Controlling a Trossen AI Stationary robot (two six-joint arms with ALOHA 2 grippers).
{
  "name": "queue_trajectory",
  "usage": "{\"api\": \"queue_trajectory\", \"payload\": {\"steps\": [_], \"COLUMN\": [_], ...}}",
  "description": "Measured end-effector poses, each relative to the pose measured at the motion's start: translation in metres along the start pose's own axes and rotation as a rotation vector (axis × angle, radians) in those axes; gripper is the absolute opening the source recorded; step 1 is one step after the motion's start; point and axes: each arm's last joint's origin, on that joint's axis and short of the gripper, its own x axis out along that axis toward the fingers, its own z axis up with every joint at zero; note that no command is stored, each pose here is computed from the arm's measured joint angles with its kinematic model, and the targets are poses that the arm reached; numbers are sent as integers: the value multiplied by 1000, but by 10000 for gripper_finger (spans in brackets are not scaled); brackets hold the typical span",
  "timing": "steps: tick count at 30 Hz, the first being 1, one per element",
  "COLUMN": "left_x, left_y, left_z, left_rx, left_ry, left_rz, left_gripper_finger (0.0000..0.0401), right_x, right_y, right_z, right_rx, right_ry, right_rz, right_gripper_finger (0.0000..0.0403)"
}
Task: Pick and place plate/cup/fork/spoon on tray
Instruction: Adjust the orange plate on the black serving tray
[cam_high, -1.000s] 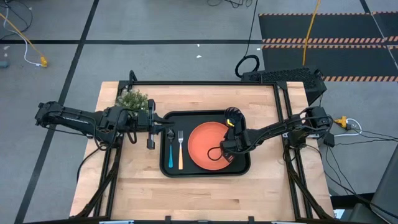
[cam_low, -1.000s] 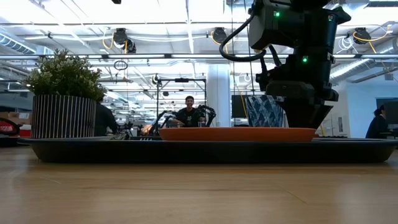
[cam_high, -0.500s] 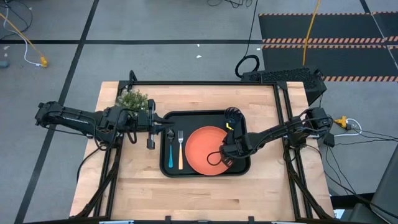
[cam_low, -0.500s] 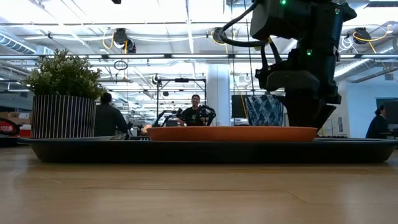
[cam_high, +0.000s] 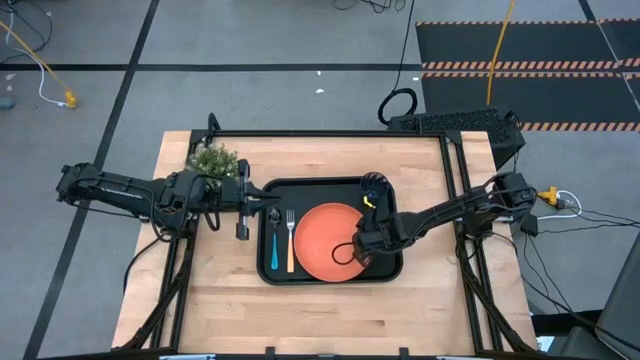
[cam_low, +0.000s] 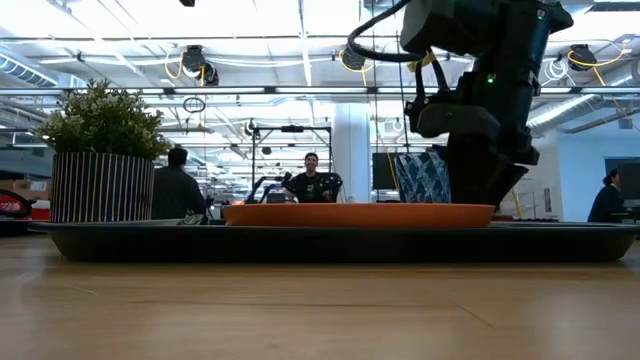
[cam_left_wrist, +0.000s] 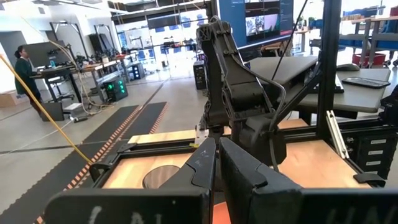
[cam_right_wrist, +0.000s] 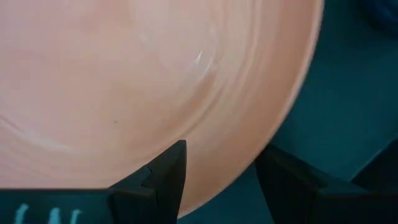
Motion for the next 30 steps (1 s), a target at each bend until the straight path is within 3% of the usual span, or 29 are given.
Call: {"api": "queue_trajectory", "payload": {"steps": [9, 15, 18, 24, 30], "left_x": [0, 0, 0, 0, 0], "left_y": [-1, -1, -1, -2, -1], "left_z": [-1, -1, -2, -8, -6], "left_rx": [1, 1, -3, -43, -39], "left_ry": [5, 5, 13, 79, 53], "left_rz": [-20, -21, -22, -30, -27], "left_gripper_finger": [26, 26, 26, 26, 26], "right_x": [-31, -50, -58, -87, -122], "right_y": [-5, -3, 2, 16, 23], "right_z": [3, -4, -9, -14, -17], "right_rx": [15, -49, -110, -222, -331], "right_ry": [-111, -216, -323, -544, -877], "right_rz": [54, 69, 68, 193, 156], "right_gripper_finger": [178, 178, 178, 178, 178]}}
